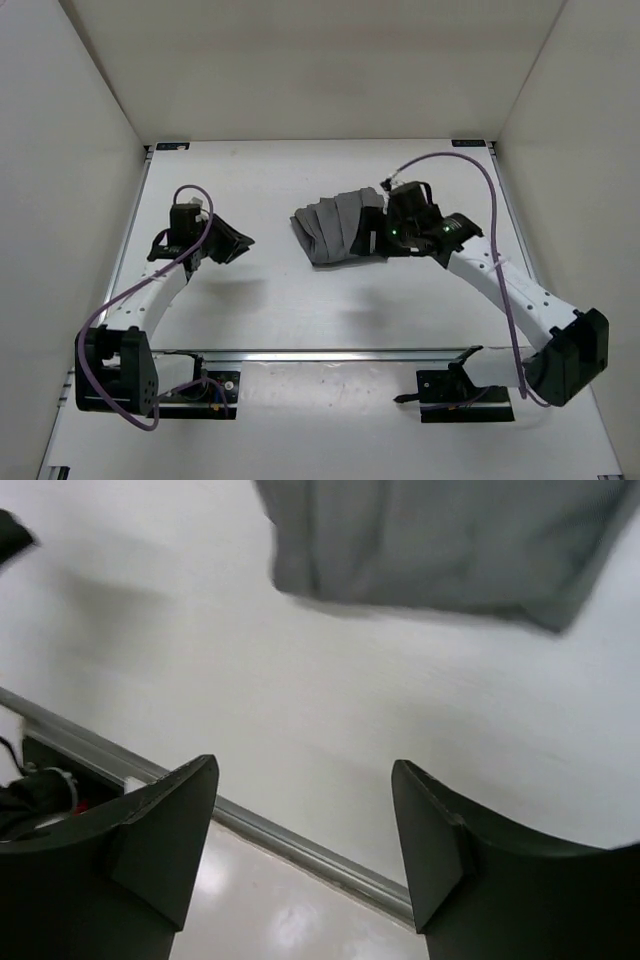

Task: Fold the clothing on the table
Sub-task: Fold the skirt

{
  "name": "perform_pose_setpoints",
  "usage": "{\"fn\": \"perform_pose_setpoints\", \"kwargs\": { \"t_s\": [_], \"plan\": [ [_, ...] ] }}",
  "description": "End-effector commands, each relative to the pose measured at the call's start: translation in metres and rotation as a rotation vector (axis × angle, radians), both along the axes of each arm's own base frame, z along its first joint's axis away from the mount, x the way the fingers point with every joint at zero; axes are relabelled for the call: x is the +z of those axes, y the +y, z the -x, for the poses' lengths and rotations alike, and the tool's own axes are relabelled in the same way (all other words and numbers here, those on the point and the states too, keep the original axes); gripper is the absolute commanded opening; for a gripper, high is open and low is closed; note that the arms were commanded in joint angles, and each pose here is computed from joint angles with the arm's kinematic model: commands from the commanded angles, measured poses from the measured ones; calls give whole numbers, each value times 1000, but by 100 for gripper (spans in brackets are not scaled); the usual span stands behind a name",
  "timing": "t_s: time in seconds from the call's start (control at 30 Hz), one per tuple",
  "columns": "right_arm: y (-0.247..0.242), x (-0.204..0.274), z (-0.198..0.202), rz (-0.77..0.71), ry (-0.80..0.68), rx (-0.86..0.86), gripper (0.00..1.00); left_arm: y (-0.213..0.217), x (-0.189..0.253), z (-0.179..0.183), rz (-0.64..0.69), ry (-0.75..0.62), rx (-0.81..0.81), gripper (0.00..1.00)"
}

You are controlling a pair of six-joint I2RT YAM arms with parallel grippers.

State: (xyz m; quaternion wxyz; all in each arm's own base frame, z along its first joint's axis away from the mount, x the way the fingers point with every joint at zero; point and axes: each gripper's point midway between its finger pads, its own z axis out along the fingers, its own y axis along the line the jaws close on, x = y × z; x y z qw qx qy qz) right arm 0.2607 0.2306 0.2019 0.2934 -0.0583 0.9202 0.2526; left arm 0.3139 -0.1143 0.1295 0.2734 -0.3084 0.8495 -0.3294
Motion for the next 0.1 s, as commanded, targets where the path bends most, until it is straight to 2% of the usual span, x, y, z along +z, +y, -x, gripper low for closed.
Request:
{"fn": "perform_pose_setpoints", "kwargs": {
  "t_s": [0.0,0.03,0.07],
  "plan": [
    [-9,-50,14,56,102,3,67,-9,14,-3,3,-41,-46,38],
    [-13,-68,18,119,157,26,69,-7,13,-5,-4,-47,-39,38],
    [-15,-73,15,181,143,35,70,-8,11,-2,-4,-43,-44,38]
  ]
}}
